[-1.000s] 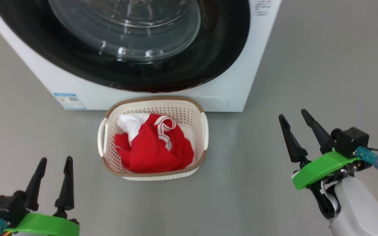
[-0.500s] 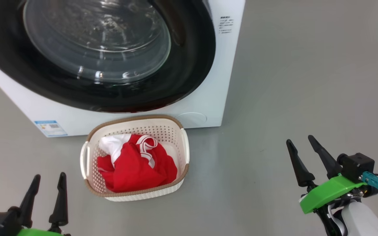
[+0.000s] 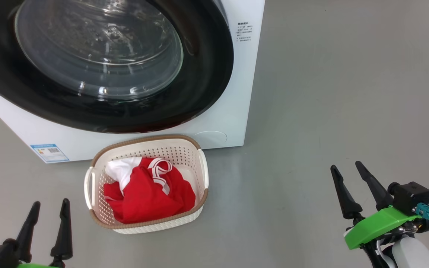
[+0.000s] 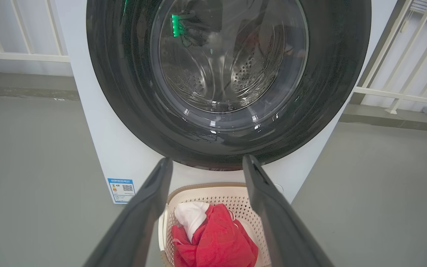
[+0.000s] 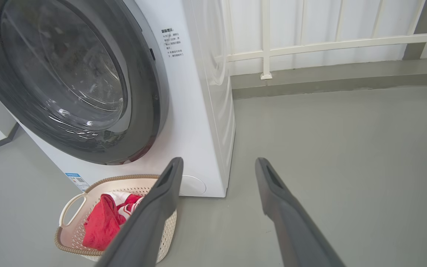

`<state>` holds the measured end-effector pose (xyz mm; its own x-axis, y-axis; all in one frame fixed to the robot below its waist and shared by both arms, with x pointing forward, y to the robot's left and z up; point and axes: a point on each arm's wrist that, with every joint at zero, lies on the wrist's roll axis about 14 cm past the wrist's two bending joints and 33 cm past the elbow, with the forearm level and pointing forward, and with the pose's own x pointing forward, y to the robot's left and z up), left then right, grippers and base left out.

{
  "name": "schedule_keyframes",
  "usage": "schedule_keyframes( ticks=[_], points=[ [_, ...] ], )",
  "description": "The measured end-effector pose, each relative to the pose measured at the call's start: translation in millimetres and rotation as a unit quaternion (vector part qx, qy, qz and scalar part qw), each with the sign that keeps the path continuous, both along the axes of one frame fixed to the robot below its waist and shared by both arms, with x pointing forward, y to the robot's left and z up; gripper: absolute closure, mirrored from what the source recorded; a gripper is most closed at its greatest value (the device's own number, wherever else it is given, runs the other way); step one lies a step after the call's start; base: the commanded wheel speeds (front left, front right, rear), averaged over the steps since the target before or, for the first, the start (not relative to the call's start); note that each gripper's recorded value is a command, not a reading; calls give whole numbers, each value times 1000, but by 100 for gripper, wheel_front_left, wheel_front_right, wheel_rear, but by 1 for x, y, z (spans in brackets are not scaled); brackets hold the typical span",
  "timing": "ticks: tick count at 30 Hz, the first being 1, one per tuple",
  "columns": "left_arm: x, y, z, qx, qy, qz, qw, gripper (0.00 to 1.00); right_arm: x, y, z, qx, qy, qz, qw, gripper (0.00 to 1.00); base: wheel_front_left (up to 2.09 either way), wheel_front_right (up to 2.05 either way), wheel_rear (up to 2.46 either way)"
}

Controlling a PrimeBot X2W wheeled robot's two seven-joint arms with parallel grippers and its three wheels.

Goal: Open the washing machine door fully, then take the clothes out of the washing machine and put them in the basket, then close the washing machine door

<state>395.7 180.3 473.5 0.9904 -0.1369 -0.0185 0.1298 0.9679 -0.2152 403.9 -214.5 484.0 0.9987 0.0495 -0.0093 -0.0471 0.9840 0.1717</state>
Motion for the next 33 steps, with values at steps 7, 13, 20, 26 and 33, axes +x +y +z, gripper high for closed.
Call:
schedule_keyframes(
  ticks=[7, 13, 20, 26, 33],
  points=[
    [1, 0, 1, -1, -2, -1, 1000, 0, 1, -1, -1, 2, 1, -2, 1000, 0, 0, 0, 0],
    [1, 0, 4, -1, -6, 0, 1000, 100, 2, 0, -1, 3, 0, -2, 1000, 100, 0, 0, 0],
    [-12, -20, -28, -33, 48, -1, 998, 100, -20, 11, -45, 24, 68, -5, 997, 100, 0, 0, 0],
    [-14, -17, -29, -59, 57, 8, 997, 100, -21, 10, -44, 54, 70, -15, 996, 100, 0, 0, 0],
    [-15, -13, -30, -92, 64, 21, 993, 100, -19, 8, -41, 89, 70, -25, 993, 100, 0, 0, 0]
  ],
)
